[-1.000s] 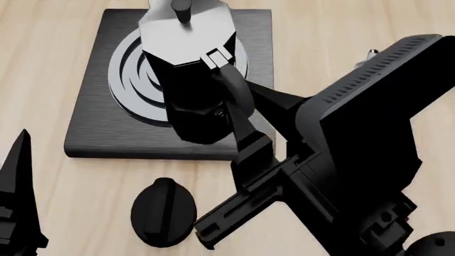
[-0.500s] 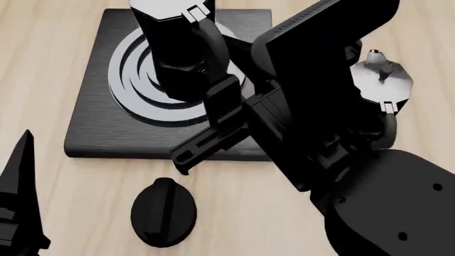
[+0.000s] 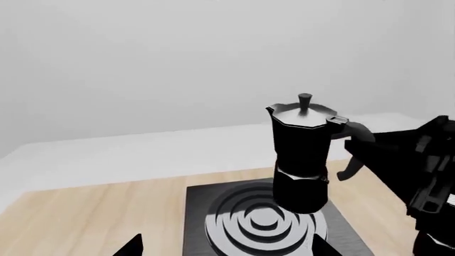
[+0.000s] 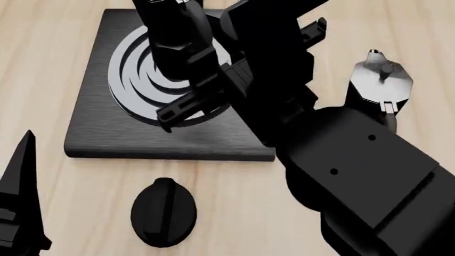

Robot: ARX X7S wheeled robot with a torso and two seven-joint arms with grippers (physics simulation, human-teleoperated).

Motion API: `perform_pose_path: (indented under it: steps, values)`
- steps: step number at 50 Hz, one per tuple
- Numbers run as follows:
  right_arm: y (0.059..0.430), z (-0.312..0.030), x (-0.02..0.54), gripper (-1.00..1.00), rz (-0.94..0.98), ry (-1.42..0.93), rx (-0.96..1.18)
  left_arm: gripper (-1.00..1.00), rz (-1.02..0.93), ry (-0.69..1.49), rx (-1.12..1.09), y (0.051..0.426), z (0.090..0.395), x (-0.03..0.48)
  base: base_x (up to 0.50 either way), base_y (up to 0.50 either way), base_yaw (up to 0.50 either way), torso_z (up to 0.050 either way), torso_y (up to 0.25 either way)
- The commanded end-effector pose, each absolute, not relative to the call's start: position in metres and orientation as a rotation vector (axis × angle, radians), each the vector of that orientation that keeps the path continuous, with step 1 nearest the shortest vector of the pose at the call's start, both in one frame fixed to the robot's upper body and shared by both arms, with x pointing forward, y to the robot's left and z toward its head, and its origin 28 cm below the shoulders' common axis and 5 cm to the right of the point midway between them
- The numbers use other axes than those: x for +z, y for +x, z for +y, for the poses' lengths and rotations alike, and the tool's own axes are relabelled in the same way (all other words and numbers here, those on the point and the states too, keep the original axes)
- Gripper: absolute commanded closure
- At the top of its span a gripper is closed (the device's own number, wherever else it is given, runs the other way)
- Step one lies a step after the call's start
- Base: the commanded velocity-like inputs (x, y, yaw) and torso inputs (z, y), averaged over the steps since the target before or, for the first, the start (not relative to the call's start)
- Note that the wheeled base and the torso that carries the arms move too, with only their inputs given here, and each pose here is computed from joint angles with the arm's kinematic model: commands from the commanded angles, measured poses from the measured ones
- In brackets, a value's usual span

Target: Put the right moka pot on the stove.

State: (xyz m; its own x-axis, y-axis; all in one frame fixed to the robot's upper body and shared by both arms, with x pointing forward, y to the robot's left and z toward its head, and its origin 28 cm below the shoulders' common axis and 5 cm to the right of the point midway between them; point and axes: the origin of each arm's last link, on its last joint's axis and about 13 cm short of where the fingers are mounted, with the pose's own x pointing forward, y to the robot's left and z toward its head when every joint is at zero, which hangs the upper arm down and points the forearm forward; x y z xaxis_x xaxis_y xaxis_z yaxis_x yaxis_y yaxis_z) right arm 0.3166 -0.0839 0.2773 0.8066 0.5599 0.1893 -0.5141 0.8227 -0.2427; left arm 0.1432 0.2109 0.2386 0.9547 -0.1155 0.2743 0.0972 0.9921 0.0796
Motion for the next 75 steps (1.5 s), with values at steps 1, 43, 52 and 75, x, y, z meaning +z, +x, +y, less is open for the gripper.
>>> perform_pose_path:
  steps: [1,43,52,75]
  values:
    - [0.332,-0.073,0.275,1.0,-0.301,-0.228,0.571,-1.0,-0.285,0.065,-0.111,0.143,0.211,0.239,0.0,0.0,0.0,0.0,0.0]
    - [0.375,-0.056,0.239,1.0,-0.239,-0.213,0.537,-1.0,-0.299,0.06,-0.116,0.142,0.211,0.239,0.0,0.0,0.0,0.0,0.001]
    - [0.381,-0.057,0.231,1.0,-0.219,-0.189,0.533,-1.0,-0.3,0.06,-0.118,0.142,0.211,0.24,0.0,0.0,0.0,0.0,0.001]
    - [0.376,-0.068,0.217,-1.0,-0.172,-0.173,0.517,-1.0,-0.3,0.06,-0.117,0.141,0.211,0.24,0.0,0.0,0.0,0.0,0.0]
